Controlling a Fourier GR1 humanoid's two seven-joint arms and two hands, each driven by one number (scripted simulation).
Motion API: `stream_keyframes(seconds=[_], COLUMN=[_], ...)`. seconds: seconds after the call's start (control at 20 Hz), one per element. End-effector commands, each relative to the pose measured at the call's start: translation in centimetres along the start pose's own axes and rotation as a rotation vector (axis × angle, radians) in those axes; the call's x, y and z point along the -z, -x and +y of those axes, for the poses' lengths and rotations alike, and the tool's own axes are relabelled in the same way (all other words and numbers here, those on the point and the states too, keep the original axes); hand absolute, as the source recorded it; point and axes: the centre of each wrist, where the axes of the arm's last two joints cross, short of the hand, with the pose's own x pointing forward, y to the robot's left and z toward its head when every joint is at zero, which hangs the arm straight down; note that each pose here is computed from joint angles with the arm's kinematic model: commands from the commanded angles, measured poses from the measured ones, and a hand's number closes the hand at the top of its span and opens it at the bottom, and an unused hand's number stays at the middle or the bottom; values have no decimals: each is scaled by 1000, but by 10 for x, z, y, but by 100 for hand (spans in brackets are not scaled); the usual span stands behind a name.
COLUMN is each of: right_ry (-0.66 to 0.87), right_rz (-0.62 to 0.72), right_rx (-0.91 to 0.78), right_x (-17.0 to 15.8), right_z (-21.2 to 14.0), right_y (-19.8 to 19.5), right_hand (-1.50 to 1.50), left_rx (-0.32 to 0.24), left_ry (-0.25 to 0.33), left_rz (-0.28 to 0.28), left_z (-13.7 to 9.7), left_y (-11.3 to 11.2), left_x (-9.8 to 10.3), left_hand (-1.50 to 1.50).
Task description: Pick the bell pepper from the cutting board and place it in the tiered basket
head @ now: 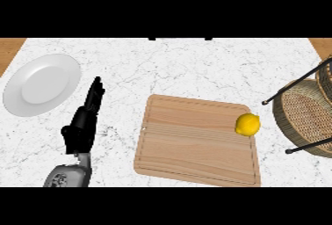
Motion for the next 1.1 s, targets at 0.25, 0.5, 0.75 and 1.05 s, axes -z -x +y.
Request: stream_keyframes(seconds=[0.25, 0.5, 0.75, 1.05], right_ry=[-22, -77, -114, 38], right_rz=[31, 185, 155, 176], right_rx=[-75, 194, 308, 553], right_x=[37, 62, 72, 72], right_z=[-3, 29, 53, 15], right_y=[31, 55, 80, 92], right_hand=[150, -150, -150, -150], left_rx=[0, 1, -3, -1], left_ry=[0, -6, 11, 4], left_rz=[-14, -20, -31, -10], left_z=[4, 9, 0, -3], left_y=[18, -21, -9, -10], left_x=[5, 15, -11, 5], left_hand=[0, 0, 0, 0])
